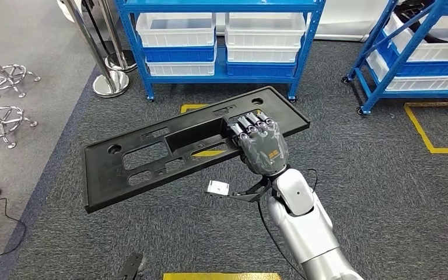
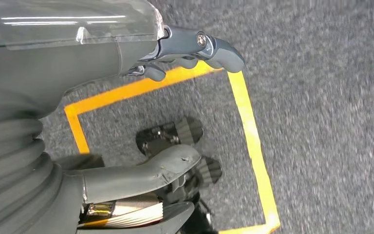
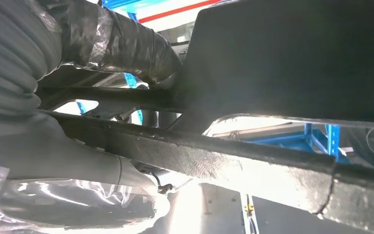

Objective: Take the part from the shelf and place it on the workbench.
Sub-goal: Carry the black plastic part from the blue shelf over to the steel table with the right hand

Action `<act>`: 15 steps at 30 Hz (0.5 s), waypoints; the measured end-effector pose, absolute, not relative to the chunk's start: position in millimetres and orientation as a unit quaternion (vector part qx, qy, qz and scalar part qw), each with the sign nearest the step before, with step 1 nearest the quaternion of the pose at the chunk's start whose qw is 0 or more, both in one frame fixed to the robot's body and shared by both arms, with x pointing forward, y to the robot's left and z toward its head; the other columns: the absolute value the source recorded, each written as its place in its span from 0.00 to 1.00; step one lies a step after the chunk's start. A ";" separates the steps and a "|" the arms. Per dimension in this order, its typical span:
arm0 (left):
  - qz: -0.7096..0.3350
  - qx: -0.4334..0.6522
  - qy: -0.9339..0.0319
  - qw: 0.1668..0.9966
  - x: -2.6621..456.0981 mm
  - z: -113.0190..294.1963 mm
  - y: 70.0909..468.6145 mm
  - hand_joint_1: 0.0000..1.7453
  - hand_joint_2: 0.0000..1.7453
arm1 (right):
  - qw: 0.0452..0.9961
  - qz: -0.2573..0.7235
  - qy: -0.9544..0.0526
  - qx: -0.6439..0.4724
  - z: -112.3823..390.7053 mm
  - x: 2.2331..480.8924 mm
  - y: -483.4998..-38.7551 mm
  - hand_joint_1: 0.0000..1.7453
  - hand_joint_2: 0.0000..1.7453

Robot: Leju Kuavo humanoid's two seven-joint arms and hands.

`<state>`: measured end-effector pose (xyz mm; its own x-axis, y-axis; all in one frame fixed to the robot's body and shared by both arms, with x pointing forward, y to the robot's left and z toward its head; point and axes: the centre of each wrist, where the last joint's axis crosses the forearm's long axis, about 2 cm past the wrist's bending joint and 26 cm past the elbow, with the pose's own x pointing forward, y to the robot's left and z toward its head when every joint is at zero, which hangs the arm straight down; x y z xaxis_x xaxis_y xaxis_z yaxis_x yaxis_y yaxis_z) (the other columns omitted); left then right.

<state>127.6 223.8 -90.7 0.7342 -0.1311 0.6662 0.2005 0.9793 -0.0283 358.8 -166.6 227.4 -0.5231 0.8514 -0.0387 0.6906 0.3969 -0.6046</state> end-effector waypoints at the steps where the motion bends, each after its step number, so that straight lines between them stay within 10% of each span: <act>1: -0.089 -0.049 -0.354 0.930 127.9 -90.6 223.7 0.00 1.00 | 0.140 0.287 -0.825 -0.467 227.3 359.1 -167.1 1.00 1.00; 15: -0.094 -0.050 -0.355 0.929 128.8 -90.4 224.3 0.00 1.00 | 0.133 0.295 -0.827 -0.460 224.2 359.6 -171.3 1.00 1.00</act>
<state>128.8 224.3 -90.4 0.7301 -0.1394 0.6689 0.2098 0.9774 -0.0252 359.6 -171.3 224.2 -0.5408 0.8395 -0.0523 0.6826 0.4016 -0.6105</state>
